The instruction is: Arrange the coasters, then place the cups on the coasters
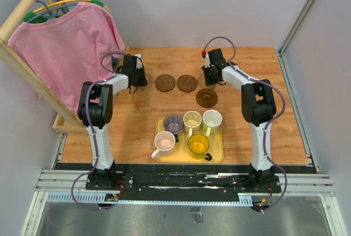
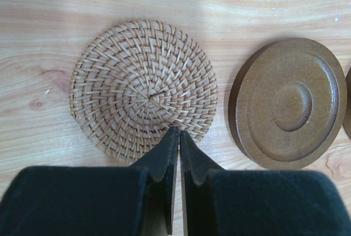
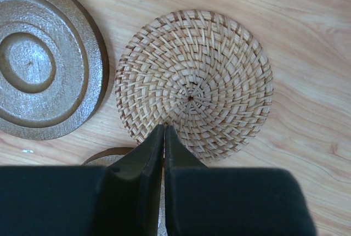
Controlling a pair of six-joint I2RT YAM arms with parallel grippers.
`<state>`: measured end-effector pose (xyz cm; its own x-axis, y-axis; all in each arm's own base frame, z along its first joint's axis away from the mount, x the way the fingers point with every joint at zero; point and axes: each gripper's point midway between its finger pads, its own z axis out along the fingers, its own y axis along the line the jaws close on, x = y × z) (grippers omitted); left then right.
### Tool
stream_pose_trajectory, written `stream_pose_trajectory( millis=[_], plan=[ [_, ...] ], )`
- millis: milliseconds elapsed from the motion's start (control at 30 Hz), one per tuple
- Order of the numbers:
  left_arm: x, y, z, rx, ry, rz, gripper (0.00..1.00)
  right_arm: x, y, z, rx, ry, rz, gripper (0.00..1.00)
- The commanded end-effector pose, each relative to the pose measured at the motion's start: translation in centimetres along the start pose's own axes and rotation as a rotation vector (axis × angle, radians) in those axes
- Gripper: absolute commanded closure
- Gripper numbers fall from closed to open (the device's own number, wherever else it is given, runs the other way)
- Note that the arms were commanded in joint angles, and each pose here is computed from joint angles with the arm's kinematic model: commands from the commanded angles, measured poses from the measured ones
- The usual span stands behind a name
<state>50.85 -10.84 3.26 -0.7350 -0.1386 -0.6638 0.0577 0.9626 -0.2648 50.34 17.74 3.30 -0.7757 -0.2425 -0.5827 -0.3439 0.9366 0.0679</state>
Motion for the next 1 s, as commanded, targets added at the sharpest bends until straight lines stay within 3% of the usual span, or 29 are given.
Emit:
stream_pose_trajectory(
  millis=[0, 367, 567, 667, 833, 967],
  plan=[
    [1.7, 0.3, 0.1, 0.021, 0.053, 0.006, 0.91, 2.0, -2.0, -0.8, 0.092, 0.072, 0.027, 0.95],
    [2.1, -0.6, -0.6, 0.069, 0.06, 0.001, 0.91, -0.9, -2.2, -1.4, 0.084, 0.015, 0.029, 0.93],
    [-0.3, -1.9, -2.3, 0.105, -0.001, 0.004, 0.91, -3.1, -1.0, -3.6, 0.029, -0.059, -0.01, 0.81],
    [-1.9, -2.7, -3.7, 0.126, -0.043, 0.007, 0.91, -4.0, -0.5, -5.3, 0.02, -0.095, -0.024, 0.81],
    [-3.7, -3.7, -6.2, 0.153, -0.105, 0.011, 0.9, -2.7, 1.3, -6.8, -0.024, -0.092, -0.005, 0.92],
    [-3.7, -4.0, -7.1, 0.163, -0.119, 0.007, 0.89, 1.1, 3.2, -6.0, -0.088, -0.023, 0.017, 0.96]
  ],
)
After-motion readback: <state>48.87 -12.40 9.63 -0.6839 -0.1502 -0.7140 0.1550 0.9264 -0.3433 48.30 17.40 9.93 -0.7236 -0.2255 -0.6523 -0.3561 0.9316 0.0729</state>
